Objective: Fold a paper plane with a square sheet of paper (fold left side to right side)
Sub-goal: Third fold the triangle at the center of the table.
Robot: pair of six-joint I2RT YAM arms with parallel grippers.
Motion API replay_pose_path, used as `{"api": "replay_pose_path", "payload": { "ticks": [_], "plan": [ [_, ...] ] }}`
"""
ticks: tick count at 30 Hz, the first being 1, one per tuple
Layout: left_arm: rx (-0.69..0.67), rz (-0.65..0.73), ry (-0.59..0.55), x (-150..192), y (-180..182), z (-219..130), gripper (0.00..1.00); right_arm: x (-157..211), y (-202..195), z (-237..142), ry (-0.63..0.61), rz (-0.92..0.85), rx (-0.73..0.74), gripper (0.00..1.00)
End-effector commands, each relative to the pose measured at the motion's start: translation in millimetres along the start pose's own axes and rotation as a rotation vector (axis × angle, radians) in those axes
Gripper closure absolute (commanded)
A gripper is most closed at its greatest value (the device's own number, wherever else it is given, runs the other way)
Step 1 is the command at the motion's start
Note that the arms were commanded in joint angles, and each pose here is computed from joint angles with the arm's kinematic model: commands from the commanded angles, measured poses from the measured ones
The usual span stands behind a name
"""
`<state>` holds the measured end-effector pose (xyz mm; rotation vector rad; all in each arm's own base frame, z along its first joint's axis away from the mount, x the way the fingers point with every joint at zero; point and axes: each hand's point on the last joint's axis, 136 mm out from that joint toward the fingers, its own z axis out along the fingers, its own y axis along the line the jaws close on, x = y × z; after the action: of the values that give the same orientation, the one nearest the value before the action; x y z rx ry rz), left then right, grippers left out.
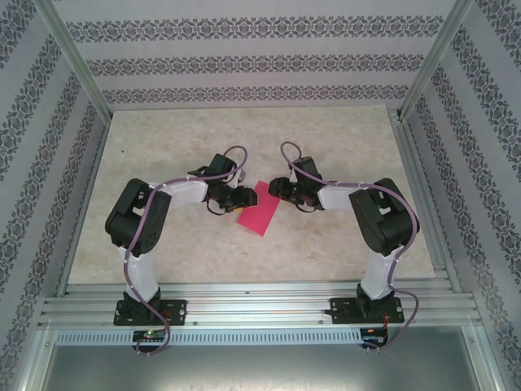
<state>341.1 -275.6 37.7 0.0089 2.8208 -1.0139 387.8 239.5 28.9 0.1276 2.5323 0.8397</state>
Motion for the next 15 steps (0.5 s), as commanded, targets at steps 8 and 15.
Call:
{"api": "replay_pose_path", "payload": {
  "ticks": [8,15],
  "plan": [
    [0.023,0.028,-0.025,-5.1,-12.3,0.8,0.8,-2.2,-3.0,-7.6,-0.013,-0.037,0.014,0.48],
    [0.009,0.024,-0.032,-2.3,-8.0,-0.7,0.88,-17.1,16.0,-48.6,-0.109,-0.138,0.019,0.4]
  ]
}}
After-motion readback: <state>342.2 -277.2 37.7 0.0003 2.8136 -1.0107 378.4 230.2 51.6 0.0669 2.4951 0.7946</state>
